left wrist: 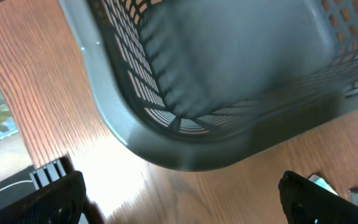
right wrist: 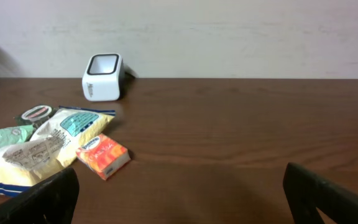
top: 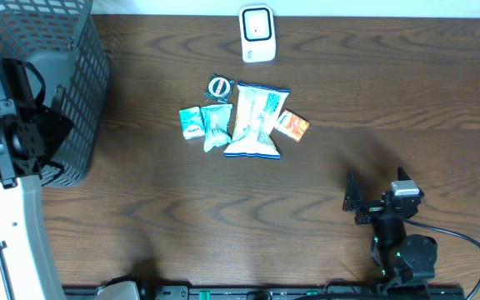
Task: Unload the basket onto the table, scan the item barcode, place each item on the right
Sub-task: 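Withdraw the left gripper back beside the basket, then move the right gripper toward the white-and-blue snack bag, then grasp the snack bag with the right gripper and hold it before the scanner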
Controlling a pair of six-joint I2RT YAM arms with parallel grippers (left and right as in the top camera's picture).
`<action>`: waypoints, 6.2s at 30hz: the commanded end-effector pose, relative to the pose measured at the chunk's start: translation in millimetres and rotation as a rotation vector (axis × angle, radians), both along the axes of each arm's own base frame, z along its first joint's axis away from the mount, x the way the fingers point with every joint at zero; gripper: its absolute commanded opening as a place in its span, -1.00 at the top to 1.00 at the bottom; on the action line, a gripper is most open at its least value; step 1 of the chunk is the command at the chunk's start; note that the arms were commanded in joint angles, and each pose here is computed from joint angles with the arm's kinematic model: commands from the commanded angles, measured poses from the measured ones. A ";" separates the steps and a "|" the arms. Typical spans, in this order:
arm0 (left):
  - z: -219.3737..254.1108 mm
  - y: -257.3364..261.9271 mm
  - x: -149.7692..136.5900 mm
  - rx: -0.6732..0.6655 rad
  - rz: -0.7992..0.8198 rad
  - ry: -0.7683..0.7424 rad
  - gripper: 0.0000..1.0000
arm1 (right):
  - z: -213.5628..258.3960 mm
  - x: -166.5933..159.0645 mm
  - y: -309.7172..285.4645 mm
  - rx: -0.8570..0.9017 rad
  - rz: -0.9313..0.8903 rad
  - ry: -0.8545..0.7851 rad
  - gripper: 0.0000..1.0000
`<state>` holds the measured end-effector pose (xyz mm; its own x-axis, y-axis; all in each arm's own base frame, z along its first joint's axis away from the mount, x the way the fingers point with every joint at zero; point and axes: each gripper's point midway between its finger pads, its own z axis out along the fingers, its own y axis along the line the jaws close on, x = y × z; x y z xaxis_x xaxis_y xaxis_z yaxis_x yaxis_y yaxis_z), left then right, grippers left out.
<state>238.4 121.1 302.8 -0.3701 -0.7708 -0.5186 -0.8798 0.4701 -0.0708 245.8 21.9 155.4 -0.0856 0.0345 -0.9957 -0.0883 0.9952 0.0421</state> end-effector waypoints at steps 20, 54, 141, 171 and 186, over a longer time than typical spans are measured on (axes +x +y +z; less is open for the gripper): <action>1.2 1.2 -3.5 0.001 0.017 -0.007 -0.95 | 189.5 -60.6 3.9 0.750 0.280 -0.674 -0.99; 1.1 1.2 -3.5 0.001 0.017 -0.007 -0.95 | 27.9 182.4 175.0 0.319 0.545 1.046 0.89; 1.2 1.2 -3.5 0.001 0.017 -0.007 -0.95 | -99.6 123.9 246.0 -0.168 0.249 1.331 0.98; 1.2 1.2 -3.5 0.001 0.017 -0.007 -0.95 | -90.5 117.0 263.4 -0.174 0.240 1.285 0.97; 1.2 1.2 -3.5 0.001 0.017 -0.007 -0.96 | -102.5 70.7 226.6 -0.299 0.140 1.496 0.98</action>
<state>238.1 120.2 302.5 -0.3688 -0.7737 -0.5152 -0.8796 0.4697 -0.0757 305.8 254.4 18.2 -0.9581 -0.2552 0.1303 -0.2583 0.9660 -0.0074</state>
